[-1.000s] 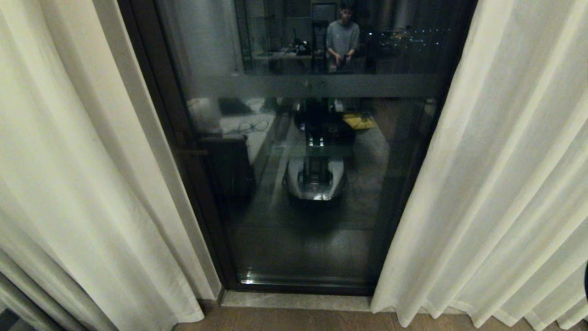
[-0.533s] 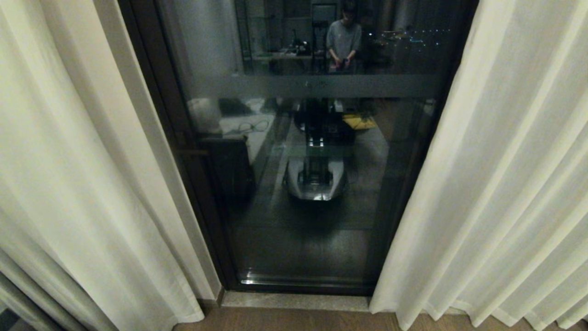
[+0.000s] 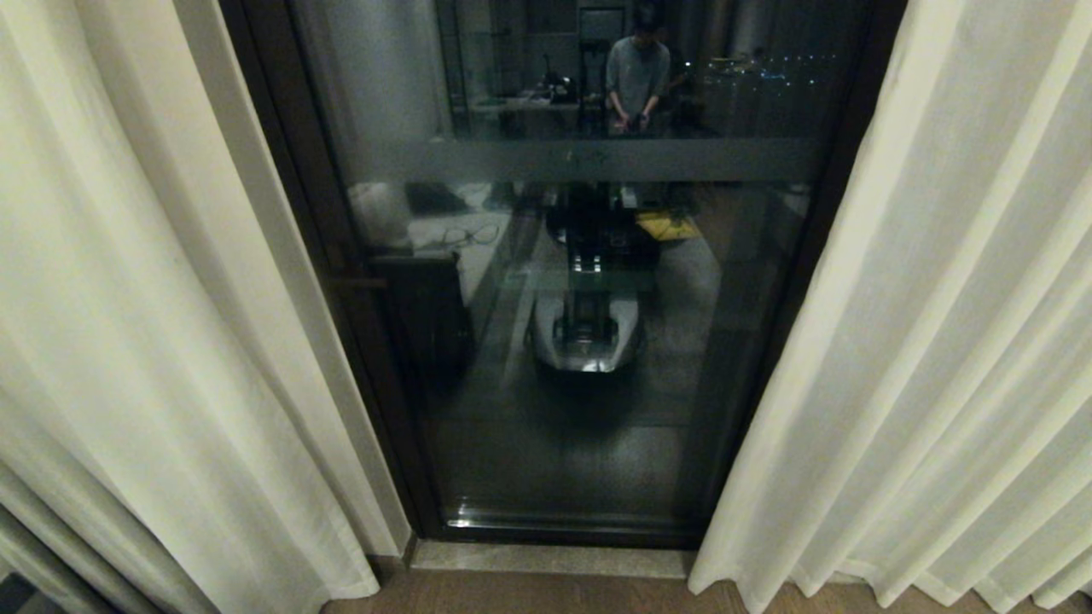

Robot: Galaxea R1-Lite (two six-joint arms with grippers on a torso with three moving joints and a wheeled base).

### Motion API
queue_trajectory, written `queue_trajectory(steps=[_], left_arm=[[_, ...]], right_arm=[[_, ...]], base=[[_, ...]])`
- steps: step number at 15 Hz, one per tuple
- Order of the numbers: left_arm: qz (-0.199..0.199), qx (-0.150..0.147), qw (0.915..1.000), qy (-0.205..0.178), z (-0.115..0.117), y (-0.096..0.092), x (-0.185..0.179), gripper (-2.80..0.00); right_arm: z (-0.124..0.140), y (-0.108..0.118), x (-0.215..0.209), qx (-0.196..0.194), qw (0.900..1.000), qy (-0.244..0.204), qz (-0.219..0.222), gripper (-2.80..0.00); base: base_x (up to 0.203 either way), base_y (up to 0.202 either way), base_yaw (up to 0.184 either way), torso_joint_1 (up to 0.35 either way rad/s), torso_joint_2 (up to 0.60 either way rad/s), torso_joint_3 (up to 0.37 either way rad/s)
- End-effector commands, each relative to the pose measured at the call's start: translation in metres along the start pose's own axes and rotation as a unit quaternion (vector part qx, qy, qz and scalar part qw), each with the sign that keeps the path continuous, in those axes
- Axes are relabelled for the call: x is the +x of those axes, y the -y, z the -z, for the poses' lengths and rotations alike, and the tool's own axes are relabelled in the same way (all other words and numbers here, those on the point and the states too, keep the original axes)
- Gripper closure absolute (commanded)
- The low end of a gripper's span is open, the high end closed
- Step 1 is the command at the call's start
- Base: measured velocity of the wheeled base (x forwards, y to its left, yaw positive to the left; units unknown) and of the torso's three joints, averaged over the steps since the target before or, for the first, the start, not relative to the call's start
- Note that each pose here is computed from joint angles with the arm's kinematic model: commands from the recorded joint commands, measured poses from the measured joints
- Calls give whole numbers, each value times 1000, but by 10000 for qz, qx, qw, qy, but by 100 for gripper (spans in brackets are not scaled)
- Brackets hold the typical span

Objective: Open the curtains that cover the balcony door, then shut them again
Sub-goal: Close the inner curtains on both sides

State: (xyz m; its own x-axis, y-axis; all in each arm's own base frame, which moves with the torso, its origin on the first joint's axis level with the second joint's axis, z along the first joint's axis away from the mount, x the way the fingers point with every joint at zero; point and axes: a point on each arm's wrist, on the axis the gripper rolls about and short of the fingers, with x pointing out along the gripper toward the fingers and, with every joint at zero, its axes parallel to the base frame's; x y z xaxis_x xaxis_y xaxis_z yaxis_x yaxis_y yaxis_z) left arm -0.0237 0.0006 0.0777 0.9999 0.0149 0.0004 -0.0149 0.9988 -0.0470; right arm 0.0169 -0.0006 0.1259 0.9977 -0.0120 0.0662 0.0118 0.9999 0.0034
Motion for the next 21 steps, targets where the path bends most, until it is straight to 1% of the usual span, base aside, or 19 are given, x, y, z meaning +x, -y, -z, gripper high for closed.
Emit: queue_trajectory(steps=[1,4,5,7,10,14,21], left_arm=[[-2,-3,10000,6,0,0,0,0],[-2,-3,10000,-2,0,0,0,0],[-2,-3,10000,3,0,0,0,0],[-2,-3,10000,4,0,0,0,0],[-2,-3,10000,3,0,0,0,0],[-2,-3,10000,-2,0,0,0,0],[-2,-3,10000,-2,0,0,0,0]], right_arm=[[19,1,-20,-12,9999,-152,66,0],[32,2,-34,-38,9998,-107,172,0],[37,2,-40,-27,9998,-10,192,0],[42,1,-43,-36,9997,-54,221,0],[42,1,-43,-1,9997,-47,224,0],[41,2,-43,493,9985,-5,254,0],[41,2,-43,501,9984,-4,247,0]], base=[[0,0,0,0,0,0],[0,0,0,0,0,0],[0,0,0,0,0,0],[0,0,0,0,0,0],[0,0,0,0,0,0],[0,0,0,0,0,0],[0,0,0,0,0,0]])
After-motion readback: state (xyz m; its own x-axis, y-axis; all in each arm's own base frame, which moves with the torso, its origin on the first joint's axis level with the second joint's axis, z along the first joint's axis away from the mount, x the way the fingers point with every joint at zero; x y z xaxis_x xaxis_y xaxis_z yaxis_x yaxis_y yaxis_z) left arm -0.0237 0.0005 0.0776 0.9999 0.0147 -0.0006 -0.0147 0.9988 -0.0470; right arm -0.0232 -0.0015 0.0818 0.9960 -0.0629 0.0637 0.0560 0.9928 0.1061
